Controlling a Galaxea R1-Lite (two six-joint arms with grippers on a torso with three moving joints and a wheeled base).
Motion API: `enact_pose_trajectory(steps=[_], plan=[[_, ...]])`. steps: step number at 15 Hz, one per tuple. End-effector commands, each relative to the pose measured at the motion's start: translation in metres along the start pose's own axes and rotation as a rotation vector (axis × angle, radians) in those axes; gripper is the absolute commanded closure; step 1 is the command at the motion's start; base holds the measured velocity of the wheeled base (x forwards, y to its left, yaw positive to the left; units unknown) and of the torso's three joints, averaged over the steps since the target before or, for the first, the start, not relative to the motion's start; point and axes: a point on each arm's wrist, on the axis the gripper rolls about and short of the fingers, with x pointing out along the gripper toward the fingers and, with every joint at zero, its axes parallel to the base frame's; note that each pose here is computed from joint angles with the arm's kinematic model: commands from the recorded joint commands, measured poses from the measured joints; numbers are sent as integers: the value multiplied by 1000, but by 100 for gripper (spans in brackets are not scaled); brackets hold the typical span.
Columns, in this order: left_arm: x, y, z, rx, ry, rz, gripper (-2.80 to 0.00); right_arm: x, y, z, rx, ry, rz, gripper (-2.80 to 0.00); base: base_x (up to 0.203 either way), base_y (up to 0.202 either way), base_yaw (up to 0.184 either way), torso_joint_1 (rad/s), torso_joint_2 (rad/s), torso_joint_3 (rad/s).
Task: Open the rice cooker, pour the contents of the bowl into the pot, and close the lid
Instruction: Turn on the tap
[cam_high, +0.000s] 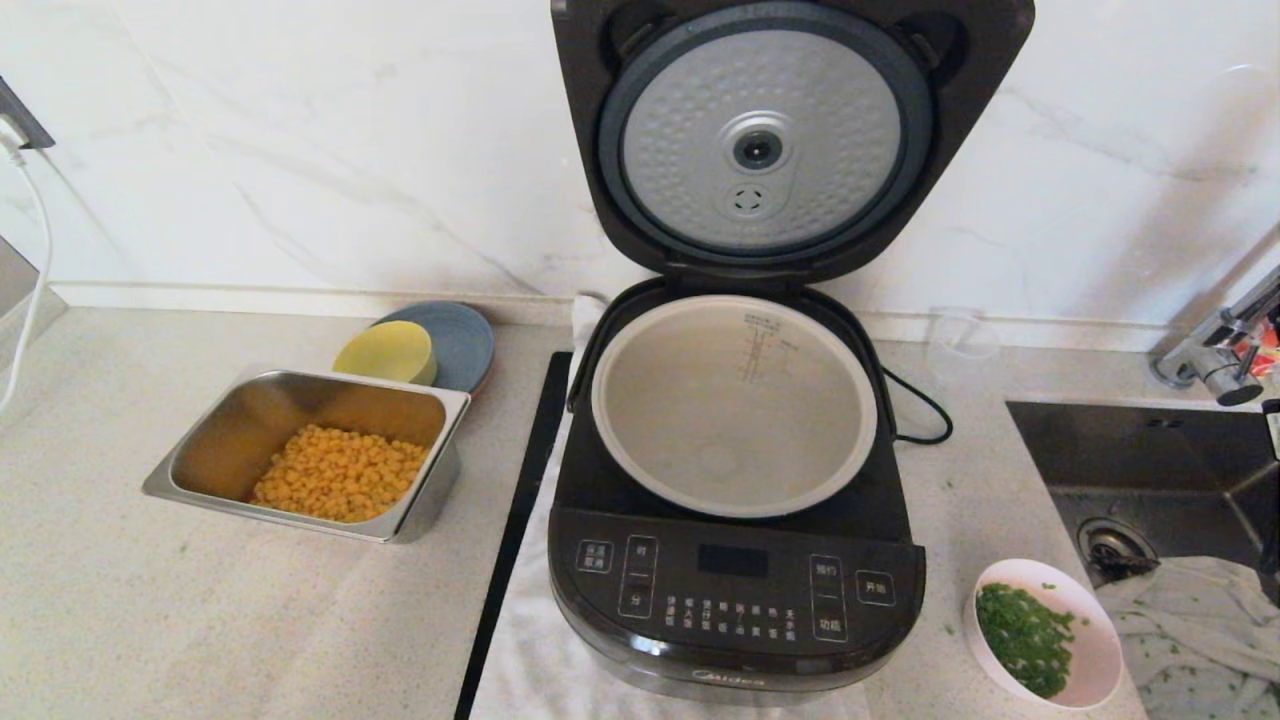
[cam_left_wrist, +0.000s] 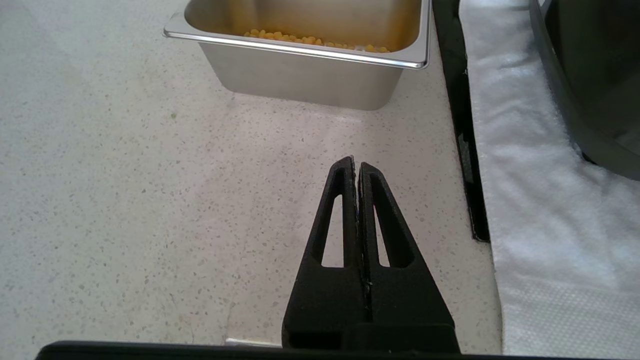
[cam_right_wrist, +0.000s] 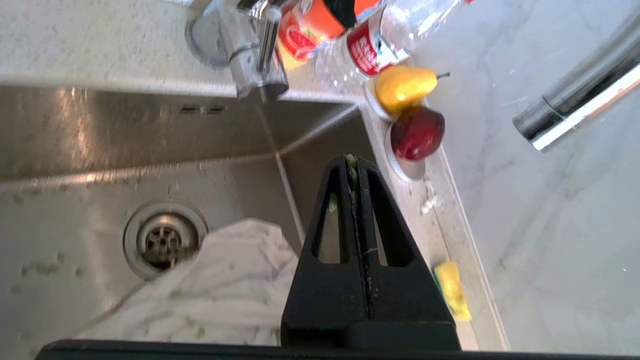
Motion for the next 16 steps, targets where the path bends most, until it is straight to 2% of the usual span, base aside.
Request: enact_pose_trajectory(steps=[1,5,16], plan=[[0,0,-2,6,6,0,0,13,12,-11,-11,17,6,0,0,0,0,0,0,0],[0,0,-2,9,6,-2,0,31,25,-18,6,-15,-12,0,0,0,0,0,0,0],[0,0,-2,8,6,-2,0,62,38,-12,33,-53,-35,0,0,0,0,0,0,0]])
